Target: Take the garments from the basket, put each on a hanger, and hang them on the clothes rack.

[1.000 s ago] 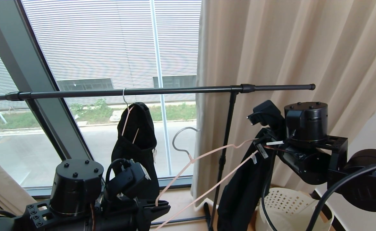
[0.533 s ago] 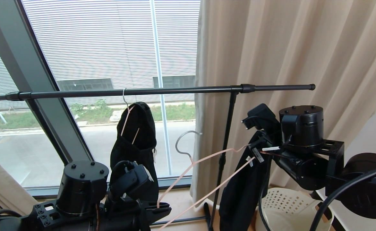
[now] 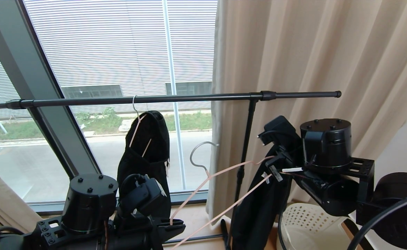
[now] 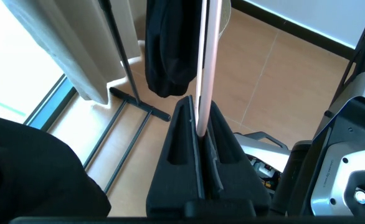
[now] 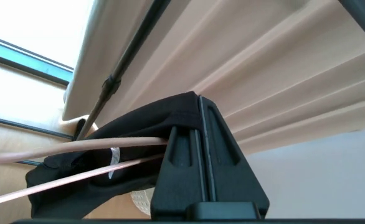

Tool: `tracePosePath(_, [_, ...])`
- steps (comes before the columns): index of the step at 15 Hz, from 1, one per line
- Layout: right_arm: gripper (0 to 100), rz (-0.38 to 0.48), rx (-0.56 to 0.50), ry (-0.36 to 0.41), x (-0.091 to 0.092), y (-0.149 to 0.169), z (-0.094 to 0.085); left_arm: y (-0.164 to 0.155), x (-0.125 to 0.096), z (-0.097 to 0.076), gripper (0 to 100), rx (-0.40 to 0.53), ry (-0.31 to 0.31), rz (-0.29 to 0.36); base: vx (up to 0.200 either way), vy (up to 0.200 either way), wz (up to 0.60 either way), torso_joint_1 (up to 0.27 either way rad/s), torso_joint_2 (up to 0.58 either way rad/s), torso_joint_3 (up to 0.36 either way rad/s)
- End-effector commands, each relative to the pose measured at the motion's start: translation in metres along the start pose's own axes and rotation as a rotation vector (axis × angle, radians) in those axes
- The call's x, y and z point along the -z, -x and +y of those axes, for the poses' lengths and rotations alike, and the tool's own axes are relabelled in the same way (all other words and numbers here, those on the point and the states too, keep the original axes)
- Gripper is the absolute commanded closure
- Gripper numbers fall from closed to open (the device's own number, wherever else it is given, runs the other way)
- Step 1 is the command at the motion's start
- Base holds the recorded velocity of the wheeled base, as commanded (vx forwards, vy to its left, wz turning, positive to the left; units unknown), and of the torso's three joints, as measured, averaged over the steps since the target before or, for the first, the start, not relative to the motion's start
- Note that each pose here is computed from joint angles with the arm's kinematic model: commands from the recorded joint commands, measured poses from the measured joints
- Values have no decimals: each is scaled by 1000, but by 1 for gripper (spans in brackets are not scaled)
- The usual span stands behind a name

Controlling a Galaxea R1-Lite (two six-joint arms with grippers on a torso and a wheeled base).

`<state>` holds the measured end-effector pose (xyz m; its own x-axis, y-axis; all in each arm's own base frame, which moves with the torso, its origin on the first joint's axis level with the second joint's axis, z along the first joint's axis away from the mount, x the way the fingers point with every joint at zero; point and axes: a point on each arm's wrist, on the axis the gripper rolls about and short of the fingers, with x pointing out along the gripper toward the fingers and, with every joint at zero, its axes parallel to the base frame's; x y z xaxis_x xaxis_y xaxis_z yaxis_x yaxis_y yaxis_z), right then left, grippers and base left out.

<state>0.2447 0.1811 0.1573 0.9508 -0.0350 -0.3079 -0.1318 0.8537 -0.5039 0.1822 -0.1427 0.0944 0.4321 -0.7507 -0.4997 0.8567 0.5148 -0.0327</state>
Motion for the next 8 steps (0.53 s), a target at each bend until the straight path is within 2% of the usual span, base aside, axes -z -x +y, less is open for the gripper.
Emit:
tracePosePath(1, [100,-19,-17,0,-2,5,5,-1,0,0,100,0,0,1,0,0,0,0,0,0])
tracePosePath(3, [100,-41,-43,5,-3,12,13,-1,0,0,100,0,0,1,0,0,0,0,0,0])
tracePosePath(8, [100,-95,-103,-37,-8,25,24,0,0,1,100,-3,-3,-9,0,0,0,0,0,0])
